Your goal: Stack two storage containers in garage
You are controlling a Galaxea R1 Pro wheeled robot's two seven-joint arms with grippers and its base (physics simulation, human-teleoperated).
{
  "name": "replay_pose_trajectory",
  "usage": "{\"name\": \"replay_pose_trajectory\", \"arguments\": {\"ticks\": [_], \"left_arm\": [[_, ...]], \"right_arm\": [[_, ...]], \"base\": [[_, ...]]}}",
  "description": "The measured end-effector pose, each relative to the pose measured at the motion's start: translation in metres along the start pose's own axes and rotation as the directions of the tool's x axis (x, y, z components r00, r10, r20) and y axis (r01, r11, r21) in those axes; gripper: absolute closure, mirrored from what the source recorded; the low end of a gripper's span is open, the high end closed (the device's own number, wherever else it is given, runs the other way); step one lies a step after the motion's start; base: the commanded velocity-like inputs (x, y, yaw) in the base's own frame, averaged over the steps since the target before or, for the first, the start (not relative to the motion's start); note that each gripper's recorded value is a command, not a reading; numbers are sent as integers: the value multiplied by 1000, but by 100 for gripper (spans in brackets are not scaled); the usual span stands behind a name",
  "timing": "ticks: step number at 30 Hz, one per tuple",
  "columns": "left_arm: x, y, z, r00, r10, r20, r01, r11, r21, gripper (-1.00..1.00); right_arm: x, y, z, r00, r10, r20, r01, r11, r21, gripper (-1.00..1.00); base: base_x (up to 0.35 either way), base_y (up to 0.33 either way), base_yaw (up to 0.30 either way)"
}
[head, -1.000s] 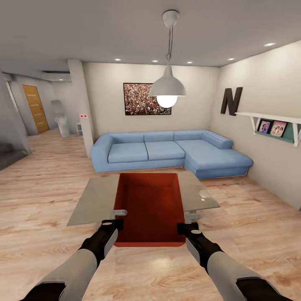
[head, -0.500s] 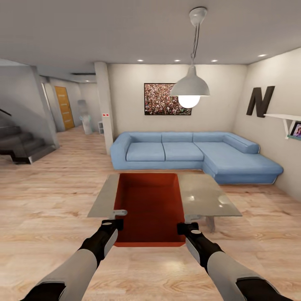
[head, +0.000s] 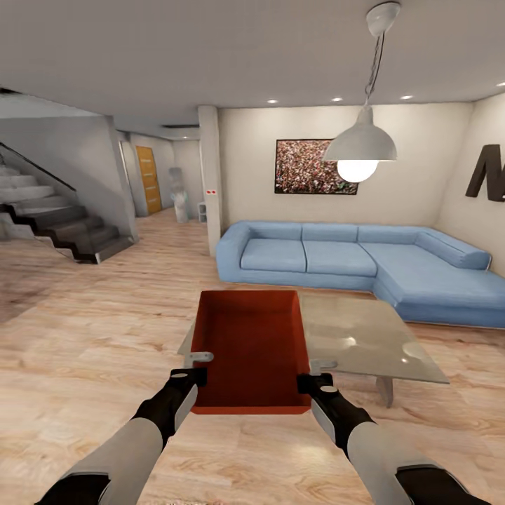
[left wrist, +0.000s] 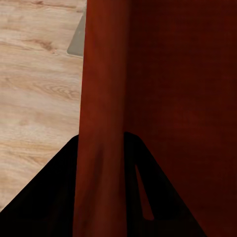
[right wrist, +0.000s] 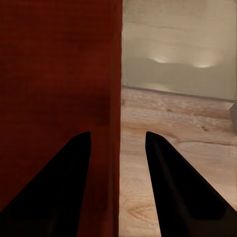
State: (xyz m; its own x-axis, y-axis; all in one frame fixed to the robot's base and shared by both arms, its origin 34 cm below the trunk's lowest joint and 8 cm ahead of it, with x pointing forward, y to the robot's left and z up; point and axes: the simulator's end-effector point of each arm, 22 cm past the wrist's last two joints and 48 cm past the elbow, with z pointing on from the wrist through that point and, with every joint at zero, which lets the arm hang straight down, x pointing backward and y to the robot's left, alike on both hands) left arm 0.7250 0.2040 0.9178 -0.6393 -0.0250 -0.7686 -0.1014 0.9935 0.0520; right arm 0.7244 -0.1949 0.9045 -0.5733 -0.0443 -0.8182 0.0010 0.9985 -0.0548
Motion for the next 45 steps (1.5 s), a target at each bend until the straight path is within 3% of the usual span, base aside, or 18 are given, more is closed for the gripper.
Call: {"name": "replay_pose_trajectory", "arguments": {"ticks": [45], "left_arm": [[0, 0, 0, 1000, -1, 0, 1, 1000, 0, 100]], "right_arm": [[0, 0, 0, 1000, 0, 1, 0, 1000, 0, 100]], "base": [[0, 0, 300]]}}
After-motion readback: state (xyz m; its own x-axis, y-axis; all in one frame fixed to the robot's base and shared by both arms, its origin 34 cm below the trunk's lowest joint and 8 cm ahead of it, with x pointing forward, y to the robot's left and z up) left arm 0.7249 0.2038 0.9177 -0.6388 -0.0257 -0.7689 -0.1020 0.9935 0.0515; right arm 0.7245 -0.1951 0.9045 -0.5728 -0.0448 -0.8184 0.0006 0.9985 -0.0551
